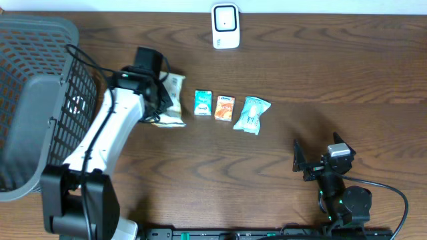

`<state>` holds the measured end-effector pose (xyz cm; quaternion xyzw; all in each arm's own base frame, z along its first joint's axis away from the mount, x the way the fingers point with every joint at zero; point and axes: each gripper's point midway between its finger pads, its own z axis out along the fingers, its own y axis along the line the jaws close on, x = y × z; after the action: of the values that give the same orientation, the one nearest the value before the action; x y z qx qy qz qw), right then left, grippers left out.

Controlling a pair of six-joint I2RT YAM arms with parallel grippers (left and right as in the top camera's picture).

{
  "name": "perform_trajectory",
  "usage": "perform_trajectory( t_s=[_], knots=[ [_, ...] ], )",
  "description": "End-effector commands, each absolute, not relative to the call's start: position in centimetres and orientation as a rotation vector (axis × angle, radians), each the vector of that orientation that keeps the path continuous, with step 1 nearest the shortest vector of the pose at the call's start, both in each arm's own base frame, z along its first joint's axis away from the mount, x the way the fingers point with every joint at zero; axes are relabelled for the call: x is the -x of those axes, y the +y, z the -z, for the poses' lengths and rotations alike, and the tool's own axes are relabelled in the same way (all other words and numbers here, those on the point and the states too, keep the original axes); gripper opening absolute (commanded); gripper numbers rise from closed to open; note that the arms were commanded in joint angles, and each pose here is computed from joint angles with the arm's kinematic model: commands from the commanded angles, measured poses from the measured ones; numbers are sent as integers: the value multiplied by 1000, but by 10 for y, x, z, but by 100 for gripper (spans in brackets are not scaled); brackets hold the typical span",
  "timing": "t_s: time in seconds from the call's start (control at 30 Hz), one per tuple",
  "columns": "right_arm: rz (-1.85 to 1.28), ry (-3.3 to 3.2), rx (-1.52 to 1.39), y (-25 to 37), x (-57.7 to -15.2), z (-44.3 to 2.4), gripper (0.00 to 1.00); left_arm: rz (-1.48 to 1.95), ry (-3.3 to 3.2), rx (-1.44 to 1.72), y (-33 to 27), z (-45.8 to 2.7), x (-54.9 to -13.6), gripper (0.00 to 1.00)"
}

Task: Scan the item barcode
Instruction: 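Carry the white package and lower it left of the green pack, then open the left gripper, return to the basket toward the green Zam-Buk box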

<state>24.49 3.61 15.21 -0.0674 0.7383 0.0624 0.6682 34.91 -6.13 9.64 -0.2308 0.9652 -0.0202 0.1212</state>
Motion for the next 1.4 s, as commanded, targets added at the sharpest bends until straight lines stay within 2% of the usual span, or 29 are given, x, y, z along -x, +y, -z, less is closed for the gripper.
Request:
perform_trajectory(
  t_s=[0.0,0.03,0.07,0.13,0.2,0.37,0.53,0.73,0.83,0.93,1.1,1.27,1.37],
  knots=[
    [-143,1672,133,34,-245,-150,99,7,2825,683,-63,-87,-347,8],
    [-143,1672,133,34,-245,-150,99,5,2831,678,-65,-85,-346,11],
    [-143,1672,133,34,-245,-150,99,4,2832,676,-65,-85,-346,33],
    [-143,1672,133,34,-245,-150,99,14,2836,675,-67,-84,-346,70],
    [-143,1672,133,34,-245,-150,99,23,2830,671,-67,-87,-347,79],
    [-143,1672,133,34,-245,-150,99,58,2769,501,-69,-124,-361,79],
    [-143,1672,133,34,-245,-150,99,126,2542,406,-55,-221,-386,79],
    [-143,1672,133,34,-245,-150,99,112,2226,481,10,-348,-380,80],
    [-143,1672,133,34,-245,-150,99,52,2126,600,57,-377,-368,80],
    [-143,1672,133,34,-245,-150,99,-24,2061,746,108,-383,-354,80],
    [-143,1672,133,34,-245,-150,99,-124,2031,1021,184,-359,-333,80],
    [-143,1672,133,34,-245,-150,99,-147,2083,1219,222,-314,-330,80],
    [-143,1672,133,34,-245,-150,99,-125,2116,1337,231,-284,-335,86]
  ],
)
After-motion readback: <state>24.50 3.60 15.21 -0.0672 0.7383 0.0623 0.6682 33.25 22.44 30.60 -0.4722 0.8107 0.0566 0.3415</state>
